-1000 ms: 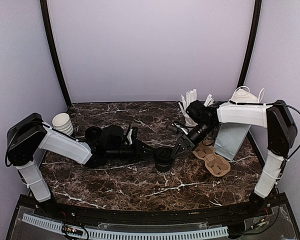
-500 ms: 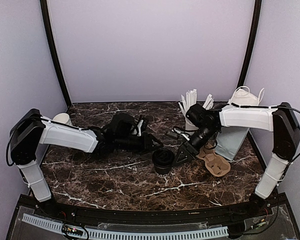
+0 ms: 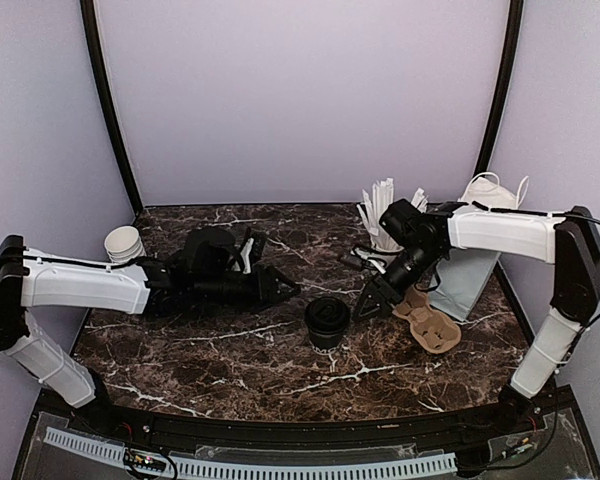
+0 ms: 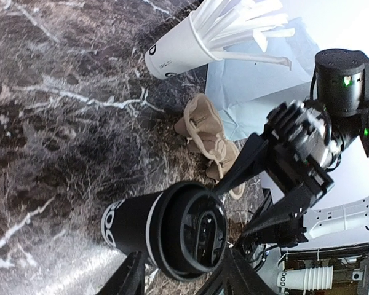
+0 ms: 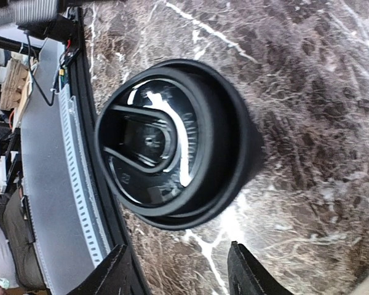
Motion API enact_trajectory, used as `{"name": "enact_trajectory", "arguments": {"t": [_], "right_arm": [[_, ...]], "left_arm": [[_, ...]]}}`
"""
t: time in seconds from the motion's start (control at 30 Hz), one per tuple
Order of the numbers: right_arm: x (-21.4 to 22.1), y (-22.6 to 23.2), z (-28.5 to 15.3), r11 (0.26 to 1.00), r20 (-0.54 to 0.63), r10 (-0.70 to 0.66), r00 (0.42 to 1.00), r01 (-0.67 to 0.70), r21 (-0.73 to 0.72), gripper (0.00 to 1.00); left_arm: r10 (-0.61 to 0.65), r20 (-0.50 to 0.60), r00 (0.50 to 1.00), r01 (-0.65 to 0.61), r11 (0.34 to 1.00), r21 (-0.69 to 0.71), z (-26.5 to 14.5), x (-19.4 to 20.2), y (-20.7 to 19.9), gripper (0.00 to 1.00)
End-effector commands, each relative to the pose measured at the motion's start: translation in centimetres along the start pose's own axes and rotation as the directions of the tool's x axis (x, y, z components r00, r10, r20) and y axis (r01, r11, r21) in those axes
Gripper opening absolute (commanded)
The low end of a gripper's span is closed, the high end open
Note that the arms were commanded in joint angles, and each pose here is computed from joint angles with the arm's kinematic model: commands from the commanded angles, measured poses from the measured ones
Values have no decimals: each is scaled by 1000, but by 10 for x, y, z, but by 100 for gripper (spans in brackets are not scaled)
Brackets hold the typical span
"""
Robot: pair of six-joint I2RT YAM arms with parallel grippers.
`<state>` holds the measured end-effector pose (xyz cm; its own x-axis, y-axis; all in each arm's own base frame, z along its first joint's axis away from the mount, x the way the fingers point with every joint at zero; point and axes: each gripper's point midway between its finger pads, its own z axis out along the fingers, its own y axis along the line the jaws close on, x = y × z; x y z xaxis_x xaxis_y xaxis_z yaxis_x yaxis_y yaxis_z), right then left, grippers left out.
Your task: Pack the takeout coffee
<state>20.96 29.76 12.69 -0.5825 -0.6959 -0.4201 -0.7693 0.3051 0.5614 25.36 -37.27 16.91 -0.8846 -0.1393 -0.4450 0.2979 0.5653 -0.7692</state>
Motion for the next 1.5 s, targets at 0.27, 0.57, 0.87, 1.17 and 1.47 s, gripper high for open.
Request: {"name": "enact_trajectory", "arguments": {"t": [0.27, 0.57, 0.87, 1.17, 1.47], "right_arm": [[-32, -38, -8, 993, 54, 64, 996, -69, 94, 49], [-33, -42, -2, 993, 54, 78, 995, -82, 79, 49], [-22, -37, 6, 995, 31, 85, 996, -87, 47, 50], [-3, -7, 15, 999, -11, 42, 999, -43, -32, 54], [8, 2, 10, 1000, -16, 0, 1000, 0, -17, 56]], "left_arm": [[-182, -59, 982, 186, 980, 70, 9, 41, 5, 44], [-200, -99, 975, 210, 973, 99, 24, 47, 5, 37], [-178, -53, 983, 182, 979, 91, 11, 43, 8, 40], [-134, -80, 988, 143, 982, 120, 28, 37, -1, 41], [-116, -60, 991, 122, 986, 111, 34, 24, 0, 42]]}}
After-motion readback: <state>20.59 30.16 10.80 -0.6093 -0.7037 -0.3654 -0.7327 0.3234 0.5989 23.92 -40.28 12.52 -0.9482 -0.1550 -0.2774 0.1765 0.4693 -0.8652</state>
